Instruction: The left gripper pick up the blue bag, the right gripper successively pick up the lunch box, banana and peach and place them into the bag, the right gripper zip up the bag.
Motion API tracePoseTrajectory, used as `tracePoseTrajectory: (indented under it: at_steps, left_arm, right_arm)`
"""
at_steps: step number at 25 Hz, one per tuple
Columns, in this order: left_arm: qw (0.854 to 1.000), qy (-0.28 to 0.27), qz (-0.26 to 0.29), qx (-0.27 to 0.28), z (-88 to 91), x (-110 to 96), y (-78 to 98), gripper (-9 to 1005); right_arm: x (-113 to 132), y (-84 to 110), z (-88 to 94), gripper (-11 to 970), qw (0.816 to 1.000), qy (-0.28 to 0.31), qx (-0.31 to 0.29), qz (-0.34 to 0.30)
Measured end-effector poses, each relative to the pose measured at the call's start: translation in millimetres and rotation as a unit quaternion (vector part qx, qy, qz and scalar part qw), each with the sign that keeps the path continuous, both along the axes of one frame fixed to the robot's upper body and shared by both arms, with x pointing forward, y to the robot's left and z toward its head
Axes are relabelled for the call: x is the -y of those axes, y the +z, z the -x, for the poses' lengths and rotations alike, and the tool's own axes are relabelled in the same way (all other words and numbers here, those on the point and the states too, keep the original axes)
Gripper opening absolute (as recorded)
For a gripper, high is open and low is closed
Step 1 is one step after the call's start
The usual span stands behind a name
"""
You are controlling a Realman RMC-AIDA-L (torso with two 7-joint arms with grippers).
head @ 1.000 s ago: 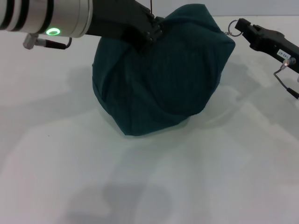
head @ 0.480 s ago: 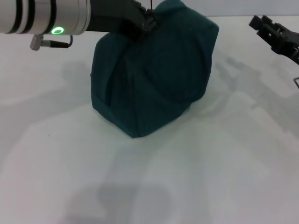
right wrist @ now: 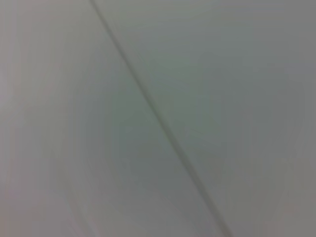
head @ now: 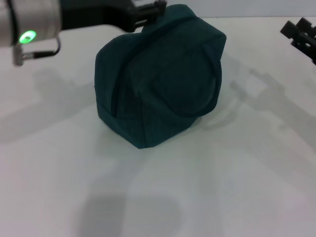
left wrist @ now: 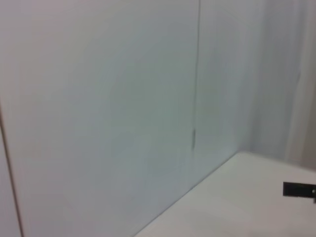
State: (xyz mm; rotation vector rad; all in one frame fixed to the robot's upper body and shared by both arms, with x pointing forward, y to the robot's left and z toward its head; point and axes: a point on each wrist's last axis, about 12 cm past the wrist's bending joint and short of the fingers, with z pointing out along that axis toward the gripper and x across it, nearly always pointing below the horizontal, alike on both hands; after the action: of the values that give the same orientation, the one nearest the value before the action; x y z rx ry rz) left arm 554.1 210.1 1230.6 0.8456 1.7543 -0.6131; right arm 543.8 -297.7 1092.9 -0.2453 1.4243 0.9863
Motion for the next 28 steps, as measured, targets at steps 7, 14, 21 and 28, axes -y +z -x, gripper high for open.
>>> tracePoseTrajectory:
  at_steps: [7,14,21,28]
  left_arm:
    - [0.999,-0.022,0.037,0.024,45.4,-49.1,-38.9,565]
    - [0.996,-0.033,0.064,0.045,91.3,-95.8,-97.0,816]
    - [0.996,0.007,0.083,0.031,138.1,-114.0,-182.3,868]
    - [0.994,0.027,0.097,0.033,144.8,-114.6,-198.9,868]
  right_arm:
    - [1.2,19.6,40.3,847,0.98,0.162,0.091,0.071]
    - [-9.5,-11.2,81.0,872,0.952,0.249,0.091,0.154]
    - [-10.5,-46.5,99.0,872,0.957,0.193,0.075,0.204]
    - [-9.9,-61.1,99.9,872,0.957,0.173,0.053,0.225]
